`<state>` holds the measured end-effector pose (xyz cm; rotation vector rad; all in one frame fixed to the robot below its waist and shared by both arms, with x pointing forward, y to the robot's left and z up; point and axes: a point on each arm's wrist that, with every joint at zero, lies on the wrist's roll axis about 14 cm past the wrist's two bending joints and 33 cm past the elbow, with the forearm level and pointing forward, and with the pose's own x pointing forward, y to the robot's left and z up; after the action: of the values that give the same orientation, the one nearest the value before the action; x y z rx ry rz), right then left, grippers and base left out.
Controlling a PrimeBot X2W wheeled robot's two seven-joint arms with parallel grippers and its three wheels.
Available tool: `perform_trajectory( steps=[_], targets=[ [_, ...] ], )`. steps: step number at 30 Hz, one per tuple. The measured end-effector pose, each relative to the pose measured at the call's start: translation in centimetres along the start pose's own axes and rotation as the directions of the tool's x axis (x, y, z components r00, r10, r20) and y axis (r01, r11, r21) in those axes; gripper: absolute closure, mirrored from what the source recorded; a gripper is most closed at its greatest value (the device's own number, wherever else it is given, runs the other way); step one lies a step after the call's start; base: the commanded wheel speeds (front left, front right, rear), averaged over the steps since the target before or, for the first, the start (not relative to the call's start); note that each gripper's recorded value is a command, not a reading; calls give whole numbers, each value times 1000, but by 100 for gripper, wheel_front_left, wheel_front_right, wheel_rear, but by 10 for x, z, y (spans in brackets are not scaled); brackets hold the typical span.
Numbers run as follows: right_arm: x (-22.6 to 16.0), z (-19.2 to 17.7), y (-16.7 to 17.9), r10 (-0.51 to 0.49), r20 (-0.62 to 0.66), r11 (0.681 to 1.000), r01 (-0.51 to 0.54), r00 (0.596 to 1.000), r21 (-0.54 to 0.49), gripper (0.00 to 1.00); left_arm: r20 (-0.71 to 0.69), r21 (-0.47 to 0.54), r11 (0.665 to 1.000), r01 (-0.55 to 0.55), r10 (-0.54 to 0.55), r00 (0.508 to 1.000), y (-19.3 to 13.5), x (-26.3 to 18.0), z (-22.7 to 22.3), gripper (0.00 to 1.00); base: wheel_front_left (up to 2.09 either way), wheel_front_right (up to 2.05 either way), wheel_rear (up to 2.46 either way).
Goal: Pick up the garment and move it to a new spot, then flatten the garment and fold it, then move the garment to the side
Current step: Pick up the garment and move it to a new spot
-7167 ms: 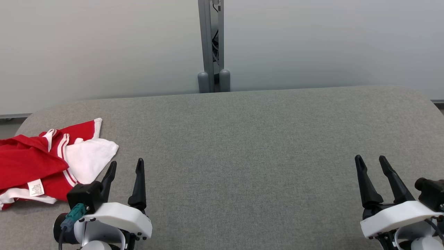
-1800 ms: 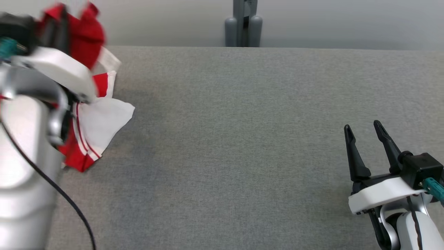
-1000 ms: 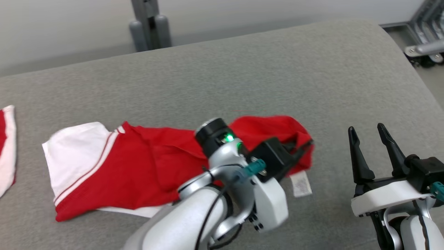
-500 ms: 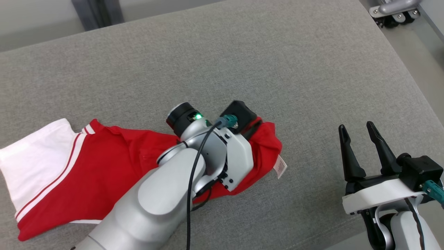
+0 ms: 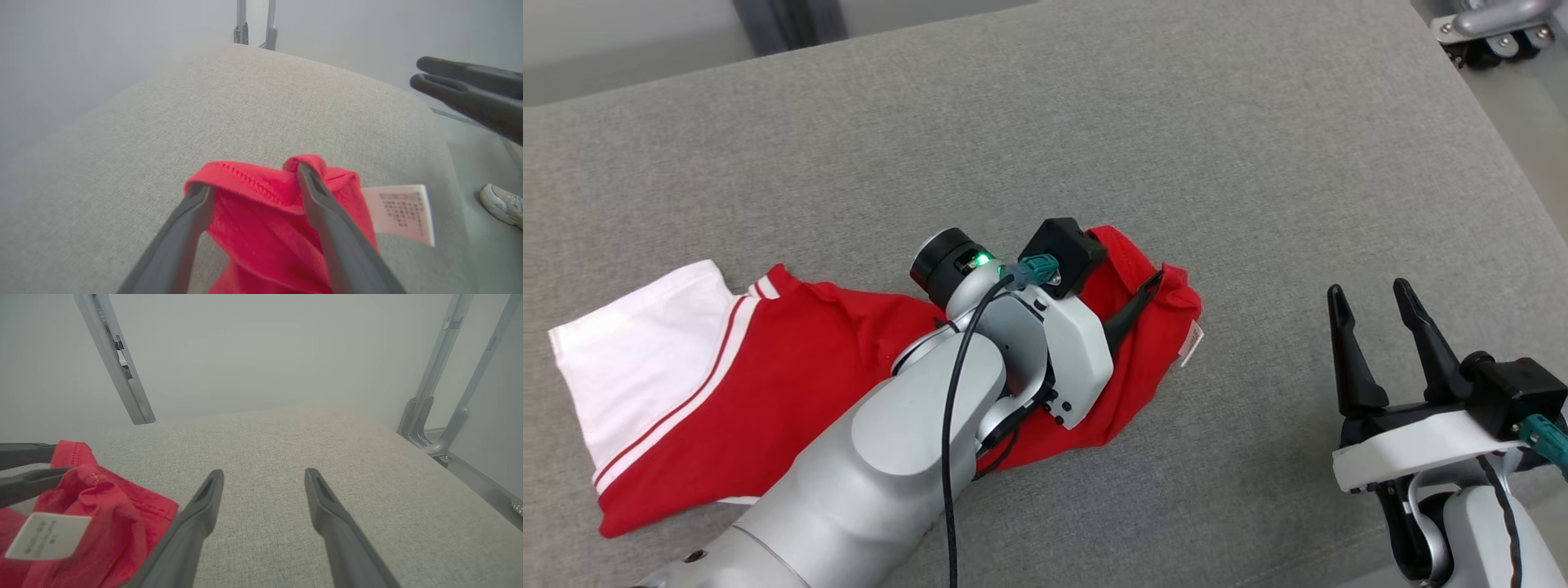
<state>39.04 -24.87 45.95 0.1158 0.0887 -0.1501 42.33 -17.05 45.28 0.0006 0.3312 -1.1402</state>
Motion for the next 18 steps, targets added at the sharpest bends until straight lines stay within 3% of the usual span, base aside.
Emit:
perform_trajectory(
  steps=[6,13,18],
  targets=[
    [11,3,19,55,10,998,-55,998,-9,0,84,-26,996,-86,88,993,16,-20,17,0,0,0,0],
    [22,7,44,124,16,992,-123,992,-7,0,-29,-71,986,-152,151,988,36,-54,-10,0,0,0,0],
    [23,12,52,145,30,989,-145,989,-2,0,15,-101,966,-238,240,971,53,-77,-4,0,0,0,0]
  ],
)
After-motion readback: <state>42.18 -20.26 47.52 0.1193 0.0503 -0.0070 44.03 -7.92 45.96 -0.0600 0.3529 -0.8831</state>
